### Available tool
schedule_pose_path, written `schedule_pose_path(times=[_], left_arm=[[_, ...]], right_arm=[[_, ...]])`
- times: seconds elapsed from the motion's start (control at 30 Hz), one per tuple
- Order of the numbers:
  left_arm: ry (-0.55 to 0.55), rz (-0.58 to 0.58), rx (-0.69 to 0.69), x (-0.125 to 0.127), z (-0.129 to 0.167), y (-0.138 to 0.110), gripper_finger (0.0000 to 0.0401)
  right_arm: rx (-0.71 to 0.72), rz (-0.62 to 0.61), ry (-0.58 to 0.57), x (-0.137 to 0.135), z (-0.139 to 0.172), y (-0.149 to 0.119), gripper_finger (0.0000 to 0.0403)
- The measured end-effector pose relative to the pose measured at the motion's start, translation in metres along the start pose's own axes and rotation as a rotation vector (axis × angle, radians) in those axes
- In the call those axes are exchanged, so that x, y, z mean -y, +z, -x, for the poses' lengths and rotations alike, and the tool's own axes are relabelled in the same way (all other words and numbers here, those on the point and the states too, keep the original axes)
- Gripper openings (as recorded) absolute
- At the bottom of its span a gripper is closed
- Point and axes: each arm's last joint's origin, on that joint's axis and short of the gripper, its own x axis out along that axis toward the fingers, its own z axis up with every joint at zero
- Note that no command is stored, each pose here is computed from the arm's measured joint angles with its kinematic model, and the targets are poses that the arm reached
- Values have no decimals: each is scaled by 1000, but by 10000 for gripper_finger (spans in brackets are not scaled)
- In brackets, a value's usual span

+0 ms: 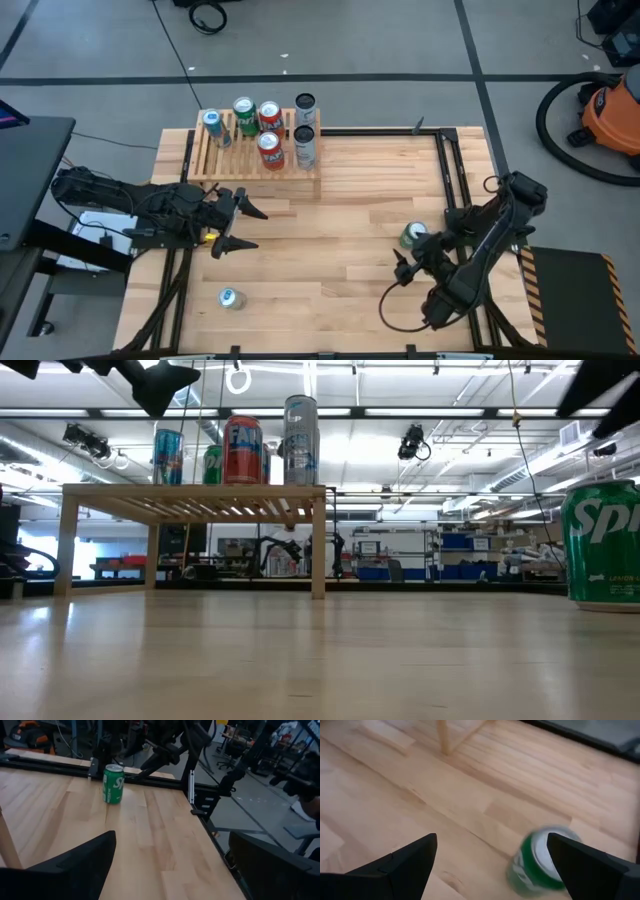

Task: Place canned beverage on shelf
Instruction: Put the green soda can on the shelf

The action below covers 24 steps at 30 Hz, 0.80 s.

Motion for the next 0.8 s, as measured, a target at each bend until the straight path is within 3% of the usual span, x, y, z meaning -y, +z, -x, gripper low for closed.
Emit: schedule_pose_path(times=[0.17, 0.33, 0.8], left_arm=[[0, 15, 0, 0, 0, 0, 394], [-3, 8, -1, 0, 0, 0, 394], [-3, 33, 0, 0, 0, 0, 394]], right_arm=[[-13, -59, -41, 14, -5, -19, 387], [-20, -10, -55, 24, -5, -32, 388], [-48, 22, -106, 26, -11, -33, 389]])
